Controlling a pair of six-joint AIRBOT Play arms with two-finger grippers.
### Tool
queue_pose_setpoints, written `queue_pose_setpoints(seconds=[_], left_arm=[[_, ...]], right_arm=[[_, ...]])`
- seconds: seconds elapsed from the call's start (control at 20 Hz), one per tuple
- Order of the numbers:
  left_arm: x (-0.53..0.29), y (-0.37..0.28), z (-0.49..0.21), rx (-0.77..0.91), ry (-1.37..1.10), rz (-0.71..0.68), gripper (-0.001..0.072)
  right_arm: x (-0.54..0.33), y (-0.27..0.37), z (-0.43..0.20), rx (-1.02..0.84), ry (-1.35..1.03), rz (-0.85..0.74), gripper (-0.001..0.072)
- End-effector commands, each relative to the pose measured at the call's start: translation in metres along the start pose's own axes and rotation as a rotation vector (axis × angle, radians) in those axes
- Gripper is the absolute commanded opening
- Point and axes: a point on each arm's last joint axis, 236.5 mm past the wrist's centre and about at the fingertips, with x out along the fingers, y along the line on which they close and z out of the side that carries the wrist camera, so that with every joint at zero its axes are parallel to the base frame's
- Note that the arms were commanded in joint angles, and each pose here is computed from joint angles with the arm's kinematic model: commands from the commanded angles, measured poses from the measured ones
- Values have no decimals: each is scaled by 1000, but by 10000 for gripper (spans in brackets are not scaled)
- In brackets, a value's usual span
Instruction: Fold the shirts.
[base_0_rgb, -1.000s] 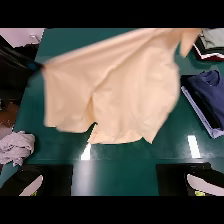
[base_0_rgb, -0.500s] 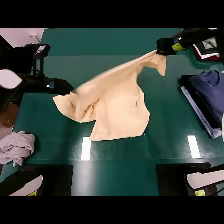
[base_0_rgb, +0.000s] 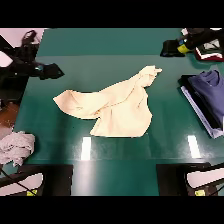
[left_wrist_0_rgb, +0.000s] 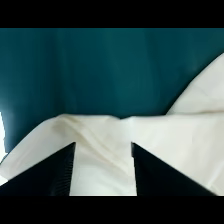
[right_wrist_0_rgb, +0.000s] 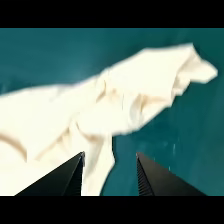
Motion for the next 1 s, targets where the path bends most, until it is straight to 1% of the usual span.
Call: queue_pose_setpoints(seconds=[0.0,0.1,0.35,0.5,0.65,0.75,0.95], left_arm=[[2,59,-26,-82,119,19,430],[26,72,-54,-125,230,-47,430],[81,99,-102,-154,391,-75,431],[88,109,-99,-131,373,-48,431],[78,123,-84,-54,367,12,431],[76,130,-87,-35,384,38,431],[85,126,-102,-56,437,-4,431]], right_arm=[[-14,19,-56,-13,229,143,384],[-11,37,-73,-3,280,222,384],[8,52,-124,8,393,240,384],[18,55,-147,33,403,240,384],[24,53,-168,63,413,235,384],[27,50,-184,86,428,233,384],[30,49,-203,107,433,228,384]])
